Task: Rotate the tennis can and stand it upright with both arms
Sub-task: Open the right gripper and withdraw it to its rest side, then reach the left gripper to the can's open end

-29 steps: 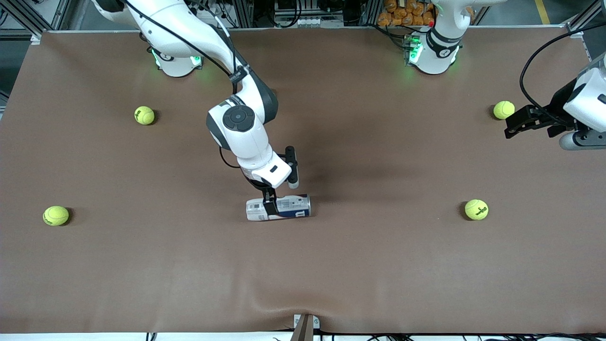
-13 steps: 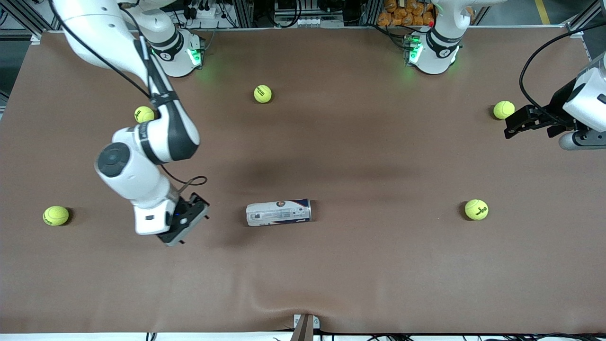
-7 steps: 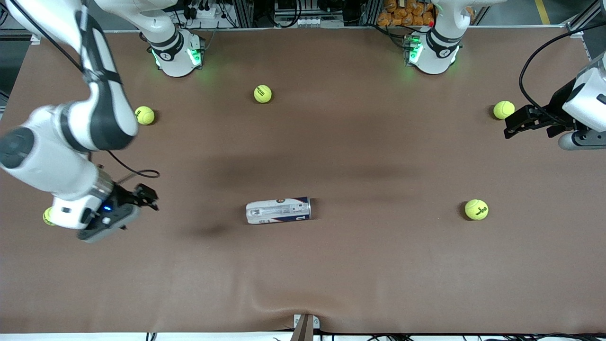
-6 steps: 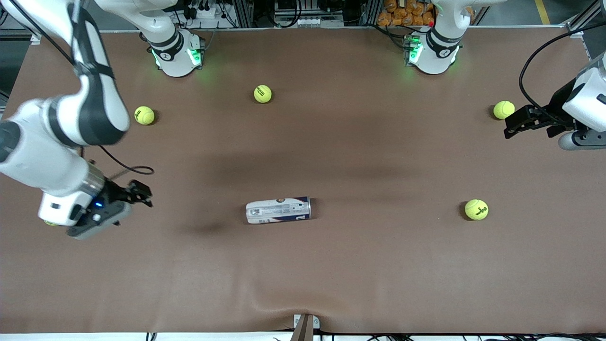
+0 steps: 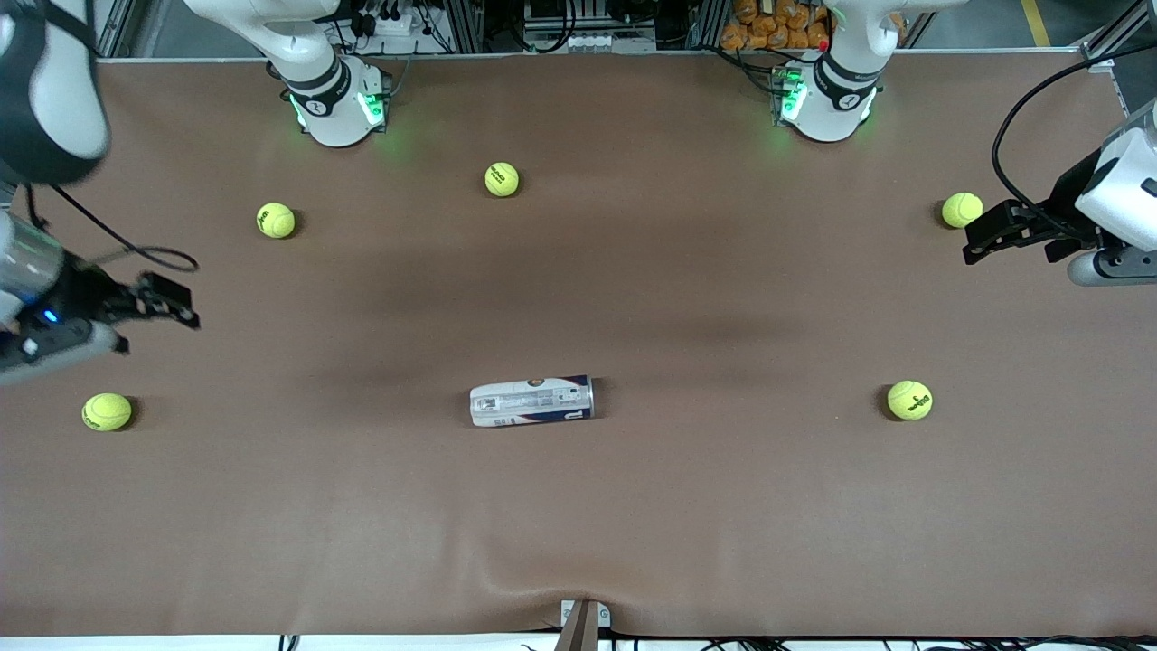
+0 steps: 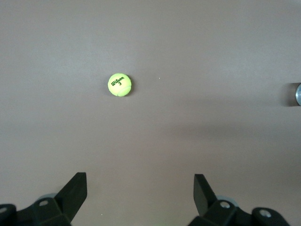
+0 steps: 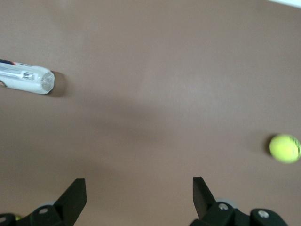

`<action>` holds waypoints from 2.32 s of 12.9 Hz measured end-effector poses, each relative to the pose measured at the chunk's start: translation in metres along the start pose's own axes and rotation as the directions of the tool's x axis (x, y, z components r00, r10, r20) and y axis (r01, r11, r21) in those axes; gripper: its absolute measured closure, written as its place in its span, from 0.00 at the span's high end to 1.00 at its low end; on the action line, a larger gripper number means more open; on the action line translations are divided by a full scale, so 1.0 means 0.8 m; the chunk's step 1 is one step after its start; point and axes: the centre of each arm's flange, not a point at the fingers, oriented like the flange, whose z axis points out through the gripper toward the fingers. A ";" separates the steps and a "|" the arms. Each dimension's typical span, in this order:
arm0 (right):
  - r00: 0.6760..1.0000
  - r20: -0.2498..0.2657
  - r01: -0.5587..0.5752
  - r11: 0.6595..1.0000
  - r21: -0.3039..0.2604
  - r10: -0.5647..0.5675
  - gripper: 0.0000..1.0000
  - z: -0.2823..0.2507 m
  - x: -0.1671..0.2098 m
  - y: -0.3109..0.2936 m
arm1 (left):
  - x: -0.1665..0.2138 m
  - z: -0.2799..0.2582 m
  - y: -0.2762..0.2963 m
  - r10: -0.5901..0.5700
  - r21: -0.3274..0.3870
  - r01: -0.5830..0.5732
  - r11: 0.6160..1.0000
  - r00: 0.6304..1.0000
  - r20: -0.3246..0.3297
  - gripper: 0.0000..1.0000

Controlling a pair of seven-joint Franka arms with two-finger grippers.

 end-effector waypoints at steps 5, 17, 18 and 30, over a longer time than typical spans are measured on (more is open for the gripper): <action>0.963 0.084 -0.255 0.967 -0.017 0.255 1.00 -0.066 -0.067 0.001 | 0.000 0.002 0.005 0.006 -0.006 -0.006 1.000 1.000 0.004 1.00; 0.940 0.052 -0.335 0.940 -0.058 0.338 1.00 -0.105 -0.078 0.001 | 0.139 0.310 0.125 0.038 -0.441 -0.014 0.897 0.998 0.044 1.00; 0.939 0.054 -0.335 0.940 -0.063 0.338 1.00 -0.104 -0.079 0.002 | 0.144 0.339 0.145 -0.006 -0.513 0.035 0.858 0.998 0.059 1.00; 0.925 0.054 -0.371 0.925 -0.075 0.376 1.00 -0.106 -0.088 0.028 | 0.086 0.594 0.348 -0.178 -0.826 0.427 0.369 0.904 0.388 0.93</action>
